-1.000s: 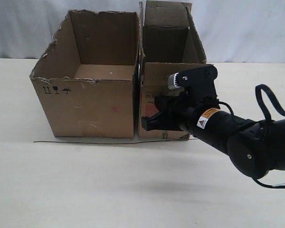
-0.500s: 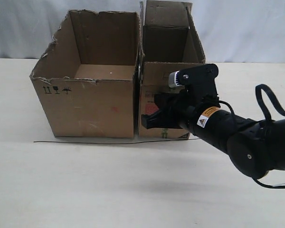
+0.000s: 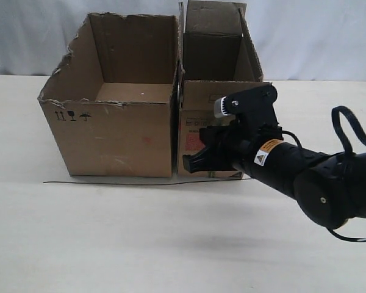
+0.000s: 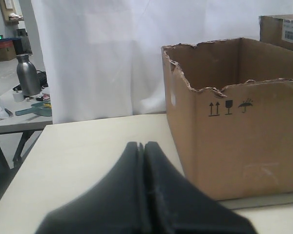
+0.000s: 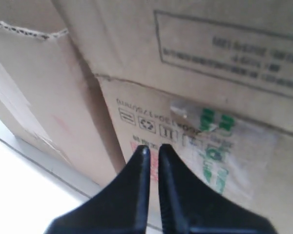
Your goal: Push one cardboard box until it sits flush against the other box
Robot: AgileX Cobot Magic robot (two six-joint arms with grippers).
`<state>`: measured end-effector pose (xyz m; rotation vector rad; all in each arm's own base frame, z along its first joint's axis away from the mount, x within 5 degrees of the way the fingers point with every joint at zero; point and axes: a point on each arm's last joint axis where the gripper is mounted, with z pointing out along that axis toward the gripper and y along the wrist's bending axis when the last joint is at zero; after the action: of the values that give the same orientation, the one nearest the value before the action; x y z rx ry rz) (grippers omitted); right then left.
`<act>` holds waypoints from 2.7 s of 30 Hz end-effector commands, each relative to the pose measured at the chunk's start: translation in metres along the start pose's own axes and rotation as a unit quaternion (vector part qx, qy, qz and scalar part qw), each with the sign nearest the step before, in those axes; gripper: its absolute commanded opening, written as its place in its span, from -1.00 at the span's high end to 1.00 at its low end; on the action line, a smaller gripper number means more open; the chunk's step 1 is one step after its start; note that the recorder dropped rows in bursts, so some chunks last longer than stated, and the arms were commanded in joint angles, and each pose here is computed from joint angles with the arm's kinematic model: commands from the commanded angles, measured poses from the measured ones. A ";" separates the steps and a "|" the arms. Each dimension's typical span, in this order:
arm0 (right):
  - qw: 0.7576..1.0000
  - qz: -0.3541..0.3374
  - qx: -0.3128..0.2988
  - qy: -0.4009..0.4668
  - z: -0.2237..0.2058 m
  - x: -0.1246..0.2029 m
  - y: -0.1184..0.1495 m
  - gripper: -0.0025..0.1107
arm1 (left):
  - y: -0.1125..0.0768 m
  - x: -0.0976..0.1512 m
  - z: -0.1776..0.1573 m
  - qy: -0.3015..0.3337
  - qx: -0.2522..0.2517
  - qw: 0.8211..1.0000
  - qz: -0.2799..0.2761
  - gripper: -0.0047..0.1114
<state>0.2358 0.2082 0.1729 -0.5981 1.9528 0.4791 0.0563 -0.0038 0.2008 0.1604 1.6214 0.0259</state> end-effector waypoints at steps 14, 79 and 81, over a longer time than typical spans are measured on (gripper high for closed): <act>0.993 -0.015 -0.047 0.110 -0.088 -0.008 0.017 0.87 | 0.000 0.000 0.000 -0.002 0.000 1.000 -0.001 0.92; 0.943 0.066 0.239 -0.224 -0.254 0.081 -0.050 0.87 | 0.000 0.000 0.000 -0.002 0.000 1.000 -0.001 0.92; 0.942 0.059 0.246 -0.222 -0.254 0.081 -0.051 0.87 | 0.000 0.000 0.000 -0.002 0.000 1.000 -0.001 0.92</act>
<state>0.0559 0.0088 0.2039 -0.0283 1.5983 0.2066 0.0563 -0.0038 0.2008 0.1591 1.6215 0.0246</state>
